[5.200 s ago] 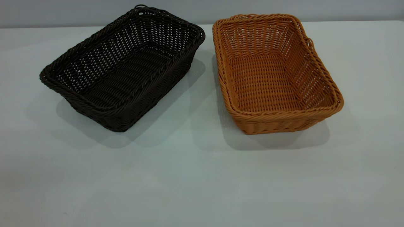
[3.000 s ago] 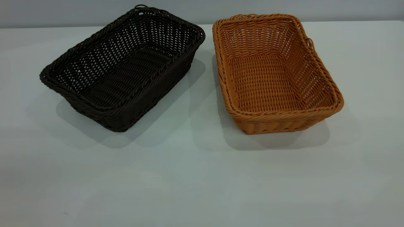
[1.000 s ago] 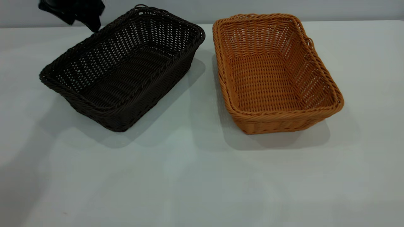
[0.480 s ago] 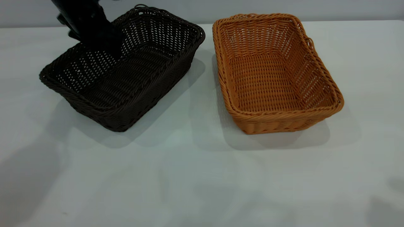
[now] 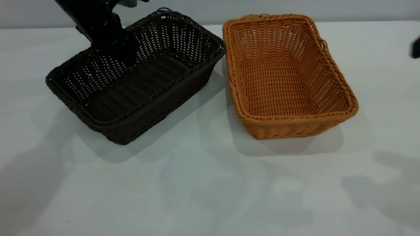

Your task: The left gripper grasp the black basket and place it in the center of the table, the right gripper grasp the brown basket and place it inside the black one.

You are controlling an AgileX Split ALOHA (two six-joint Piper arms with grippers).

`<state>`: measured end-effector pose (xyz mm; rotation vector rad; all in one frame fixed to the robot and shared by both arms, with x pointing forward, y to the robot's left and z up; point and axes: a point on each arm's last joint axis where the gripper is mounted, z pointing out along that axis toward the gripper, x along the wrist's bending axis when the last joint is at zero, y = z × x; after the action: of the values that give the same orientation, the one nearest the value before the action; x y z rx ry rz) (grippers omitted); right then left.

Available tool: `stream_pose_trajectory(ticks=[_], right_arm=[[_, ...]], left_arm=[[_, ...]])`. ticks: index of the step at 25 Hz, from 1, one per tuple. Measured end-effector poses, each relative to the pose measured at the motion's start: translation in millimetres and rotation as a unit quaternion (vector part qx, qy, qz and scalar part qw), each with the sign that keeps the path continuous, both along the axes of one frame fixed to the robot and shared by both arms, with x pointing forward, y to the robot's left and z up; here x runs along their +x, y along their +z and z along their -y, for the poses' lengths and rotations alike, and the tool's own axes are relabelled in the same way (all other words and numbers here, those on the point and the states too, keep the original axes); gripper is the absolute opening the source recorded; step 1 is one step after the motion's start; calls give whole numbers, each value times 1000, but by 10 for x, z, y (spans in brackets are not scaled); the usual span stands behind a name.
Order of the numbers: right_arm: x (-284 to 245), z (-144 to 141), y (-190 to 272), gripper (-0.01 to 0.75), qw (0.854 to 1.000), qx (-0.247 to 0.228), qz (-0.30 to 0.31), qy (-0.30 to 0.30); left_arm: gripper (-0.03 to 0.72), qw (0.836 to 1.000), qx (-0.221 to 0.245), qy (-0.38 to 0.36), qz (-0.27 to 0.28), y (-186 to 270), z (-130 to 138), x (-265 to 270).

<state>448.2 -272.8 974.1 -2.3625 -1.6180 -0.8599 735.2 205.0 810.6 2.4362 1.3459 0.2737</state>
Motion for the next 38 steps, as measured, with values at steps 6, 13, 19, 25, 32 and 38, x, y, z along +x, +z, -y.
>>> stream_pose_trajectory(ticks=[6, 13, 19, 25, 32, 38], right_arm=[[282, -54, -365, 587, 997, 69, -32, -34], [632, -324, -815, 586, 988, 118, -81, -54], [836, -615, -1174, 586, 982, 128, -129, -46], [842, -612, -1436, 586, 973, 120, -173, -97], [1040, -584, -1636, 576, 963, 120, -174, -170], [1057, -563, -1803, 400, 952, 118, -191, -209]], left_arm=[[240, 1000, -4, 12, 6, 333, -232, 37], [238, 996, -67, 48, 27, 586, -446, 94], [238, 994, -89, 41, 37, 607, -425, 109], [237, 995, -87, 39, 43, 610, -519, 120], [237, 994, -88, 44, 47, 614, -537, 130], [236, 994, -86, 42, 48, 614, -565, 131]])
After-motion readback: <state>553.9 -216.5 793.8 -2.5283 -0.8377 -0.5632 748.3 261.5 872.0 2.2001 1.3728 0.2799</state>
